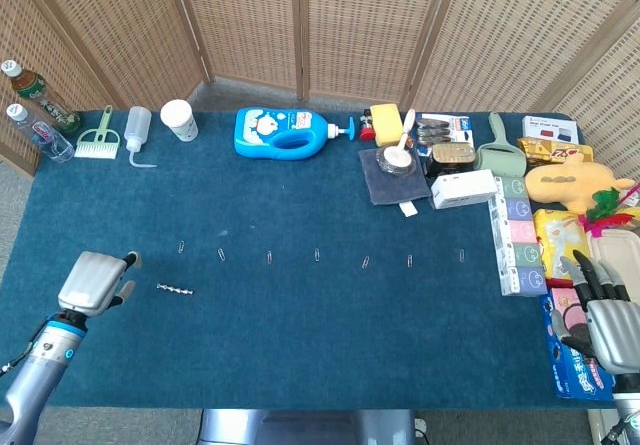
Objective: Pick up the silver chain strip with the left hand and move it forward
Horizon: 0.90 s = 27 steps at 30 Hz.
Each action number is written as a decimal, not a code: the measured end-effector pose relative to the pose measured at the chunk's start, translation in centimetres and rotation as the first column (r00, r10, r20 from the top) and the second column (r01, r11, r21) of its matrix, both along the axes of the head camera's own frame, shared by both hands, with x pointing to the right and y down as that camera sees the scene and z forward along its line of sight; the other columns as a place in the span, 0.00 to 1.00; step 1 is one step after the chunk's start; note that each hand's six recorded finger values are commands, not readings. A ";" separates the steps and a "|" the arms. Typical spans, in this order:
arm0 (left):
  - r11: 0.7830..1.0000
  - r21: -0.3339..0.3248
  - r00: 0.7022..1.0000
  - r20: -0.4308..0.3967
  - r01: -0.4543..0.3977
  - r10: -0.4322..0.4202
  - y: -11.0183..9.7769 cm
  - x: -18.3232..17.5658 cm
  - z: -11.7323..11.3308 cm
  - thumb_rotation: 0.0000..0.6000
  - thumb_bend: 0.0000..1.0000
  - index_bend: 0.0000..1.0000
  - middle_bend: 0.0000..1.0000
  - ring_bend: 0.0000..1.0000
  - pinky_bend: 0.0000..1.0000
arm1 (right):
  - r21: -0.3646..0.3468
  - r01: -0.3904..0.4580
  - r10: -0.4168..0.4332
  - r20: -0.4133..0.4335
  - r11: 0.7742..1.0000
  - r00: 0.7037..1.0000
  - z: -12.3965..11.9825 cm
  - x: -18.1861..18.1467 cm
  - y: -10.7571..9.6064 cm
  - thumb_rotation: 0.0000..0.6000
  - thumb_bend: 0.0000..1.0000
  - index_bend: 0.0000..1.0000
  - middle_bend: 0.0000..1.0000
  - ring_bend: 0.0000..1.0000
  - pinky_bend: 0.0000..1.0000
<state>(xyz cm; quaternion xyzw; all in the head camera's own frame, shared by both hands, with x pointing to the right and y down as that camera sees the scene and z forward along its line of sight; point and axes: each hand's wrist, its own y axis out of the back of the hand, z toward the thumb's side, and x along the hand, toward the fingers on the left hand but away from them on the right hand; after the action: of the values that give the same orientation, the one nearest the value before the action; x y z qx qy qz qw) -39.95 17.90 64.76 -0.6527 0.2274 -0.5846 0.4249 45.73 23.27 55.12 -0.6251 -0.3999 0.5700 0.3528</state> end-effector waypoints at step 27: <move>0.989 -0.148 0.998 -0.051 0.029 -0.037 1.3 1.6 5.3 1.00 0.33 0.44 1.00 1.00 1.00 | -0.016 -0.034 0.034 -0.018 0.999 0.999 -0.1 1.2 0.5 0.84 0.51 0.00 0.00 0.00 0.00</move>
<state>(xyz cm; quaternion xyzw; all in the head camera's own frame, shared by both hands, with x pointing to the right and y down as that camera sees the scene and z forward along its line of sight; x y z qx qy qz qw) -38.35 19.21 70.05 -0.6937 0.2059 -0.5890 0.3598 46.97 23.75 55.01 -0.6159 -0.4027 0.5847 0.3414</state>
